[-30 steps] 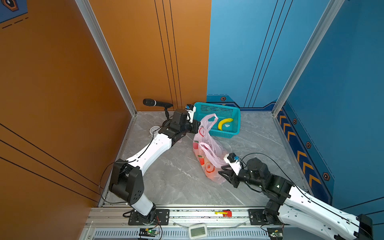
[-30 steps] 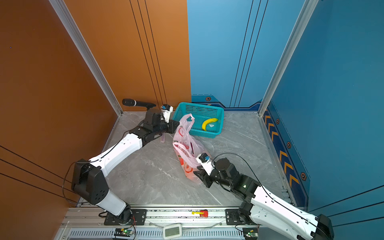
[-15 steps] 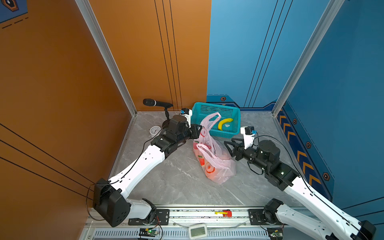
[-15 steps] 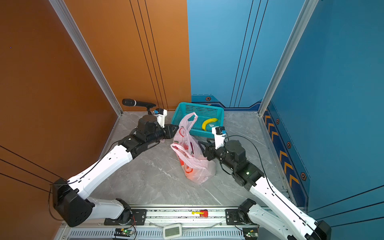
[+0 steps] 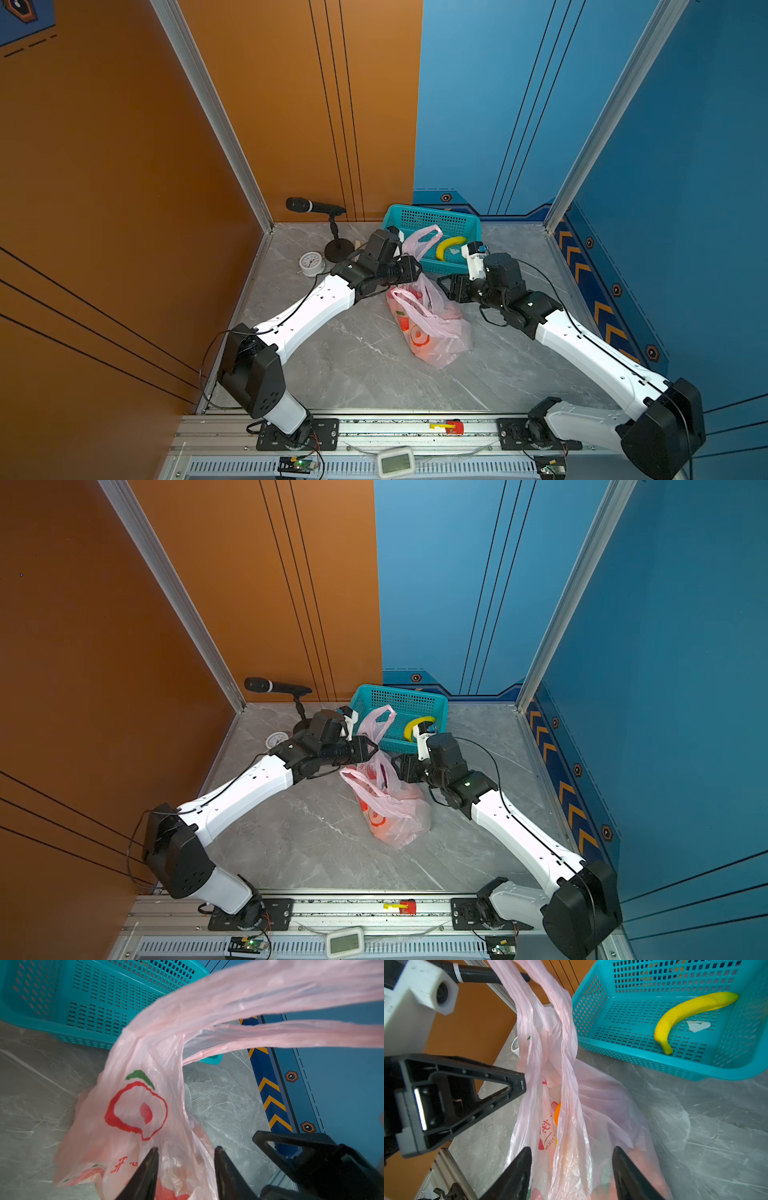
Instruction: Untie the knot of the plastic bag and take out the fruit
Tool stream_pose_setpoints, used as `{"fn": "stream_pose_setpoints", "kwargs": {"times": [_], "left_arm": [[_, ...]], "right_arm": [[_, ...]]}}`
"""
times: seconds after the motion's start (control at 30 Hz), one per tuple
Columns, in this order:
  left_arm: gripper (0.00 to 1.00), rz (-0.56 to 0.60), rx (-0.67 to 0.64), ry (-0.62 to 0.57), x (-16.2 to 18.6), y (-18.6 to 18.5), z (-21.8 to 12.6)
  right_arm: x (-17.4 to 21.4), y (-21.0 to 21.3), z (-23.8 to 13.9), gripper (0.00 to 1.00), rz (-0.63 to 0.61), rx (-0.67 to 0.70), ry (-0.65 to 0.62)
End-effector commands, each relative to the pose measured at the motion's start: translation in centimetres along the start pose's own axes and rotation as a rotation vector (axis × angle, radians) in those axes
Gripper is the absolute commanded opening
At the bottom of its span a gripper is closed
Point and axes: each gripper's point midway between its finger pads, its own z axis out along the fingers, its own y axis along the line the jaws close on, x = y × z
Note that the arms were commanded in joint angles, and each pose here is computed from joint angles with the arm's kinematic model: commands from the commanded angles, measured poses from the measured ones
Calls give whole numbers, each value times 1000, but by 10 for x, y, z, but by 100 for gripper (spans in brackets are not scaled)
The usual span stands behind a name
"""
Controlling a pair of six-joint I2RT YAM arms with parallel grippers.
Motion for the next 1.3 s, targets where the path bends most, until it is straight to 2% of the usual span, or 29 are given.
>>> {"fn": "stream_pose_setpoints", "kwargs": {"times": [0.0, 0.13, 0.3, 0.47, 0.63, 0.8, 1.07, 1.17, 1.2, 1.27], "left_arm": [[46, 10, 51, 47, 5, -17, 4], [42, 8, 41, 80, 12, -13, 12], [17, 5, 2, 89, 21, -2, 8], [8, -6, -45, 65, 28, 13, -7], [5, -13, -72, 60, 39, 24, -20], [2, -15, -82, 53, 45, 30, -28], [0, -1, -114, 38, 50, 40, -41], [0, -2, -134, 28, 53, 46, -48], [0, -6, -139, 25, 53, 49, -50], [0, -11, -154, 21, 55, 54, -54]], "right_arm": [[6, 2, 7, 64, 7, -19, 53], [16, 4, 19, 65, 13, -45, 107], [23, 6, 33, 66, -7, -51, 155], [30, 7, 45, 68, -63, -10, 200], [34, 10, 52, 71, -133, 41, 223], [38, 22, 57, 72, -171, 28, 234], [31, -15, 63, 73, -322, 319, 215], [27, -25, 65, 68, -356, 379, 216], [27, -27, 66, 64, -364, 389, 219], [27, -30, 67, 48, -376, 405, 222]]}}
